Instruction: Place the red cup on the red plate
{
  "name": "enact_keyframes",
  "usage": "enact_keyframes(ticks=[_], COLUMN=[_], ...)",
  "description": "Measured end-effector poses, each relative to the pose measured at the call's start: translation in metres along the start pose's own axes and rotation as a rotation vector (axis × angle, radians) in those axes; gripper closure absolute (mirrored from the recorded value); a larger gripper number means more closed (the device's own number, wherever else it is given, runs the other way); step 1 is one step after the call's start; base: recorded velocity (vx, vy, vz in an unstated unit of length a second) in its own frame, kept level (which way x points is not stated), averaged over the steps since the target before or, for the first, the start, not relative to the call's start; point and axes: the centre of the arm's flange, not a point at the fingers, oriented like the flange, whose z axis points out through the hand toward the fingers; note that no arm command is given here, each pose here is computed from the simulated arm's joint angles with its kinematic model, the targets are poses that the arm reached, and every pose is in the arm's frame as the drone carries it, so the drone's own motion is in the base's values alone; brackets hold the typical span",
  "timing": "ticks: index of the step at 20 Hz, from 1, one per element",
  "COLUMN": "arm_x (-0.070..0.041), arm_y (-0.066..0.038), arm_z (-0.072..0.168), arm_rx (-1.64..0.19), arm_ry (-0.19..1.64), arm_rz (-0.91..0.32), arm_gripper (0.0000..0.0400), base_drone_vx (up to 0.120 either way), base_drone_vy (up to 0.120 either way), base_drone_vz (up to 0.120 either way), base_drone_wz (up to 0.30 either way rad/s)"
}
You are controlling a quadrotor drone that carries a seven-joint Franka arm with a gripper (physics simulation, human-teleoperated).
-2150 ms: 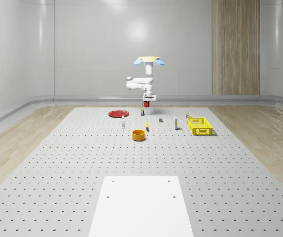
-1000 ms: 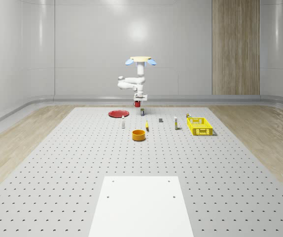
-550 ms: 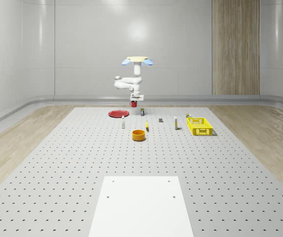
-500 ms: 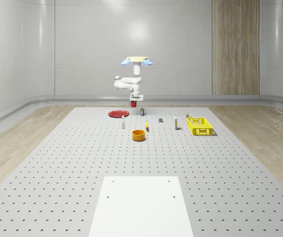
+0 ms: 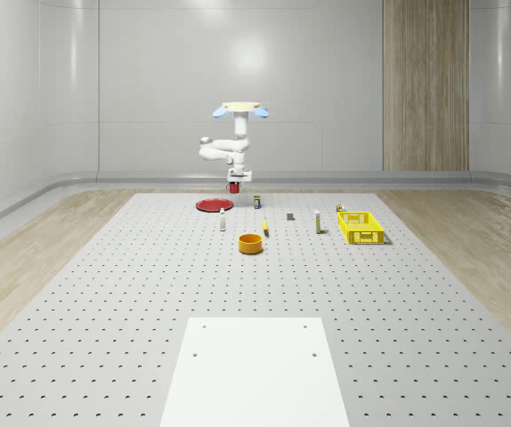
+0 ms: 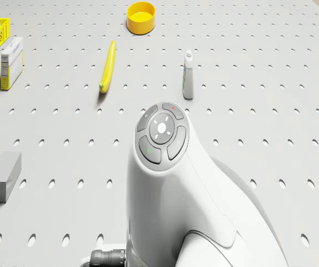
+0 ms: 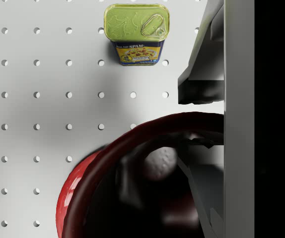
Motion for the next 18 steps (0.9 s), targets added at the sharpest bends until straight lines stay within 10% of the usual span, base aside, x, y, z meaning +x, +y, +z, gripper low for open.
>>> enact_keyframes(ticks=[18], arm_x=[0.0000], arm_y=[0.0000], arm_z=[0.0000], arm_rx=[0.000], arm_ry=[0.000], arm_rz=[0.000], arm_gripper=[0.0300], base_drone_vx=[-0.027], base_drone_vy=[-0.120], base_drone_vz=[-0.062], base_drone_wz=[0.000])
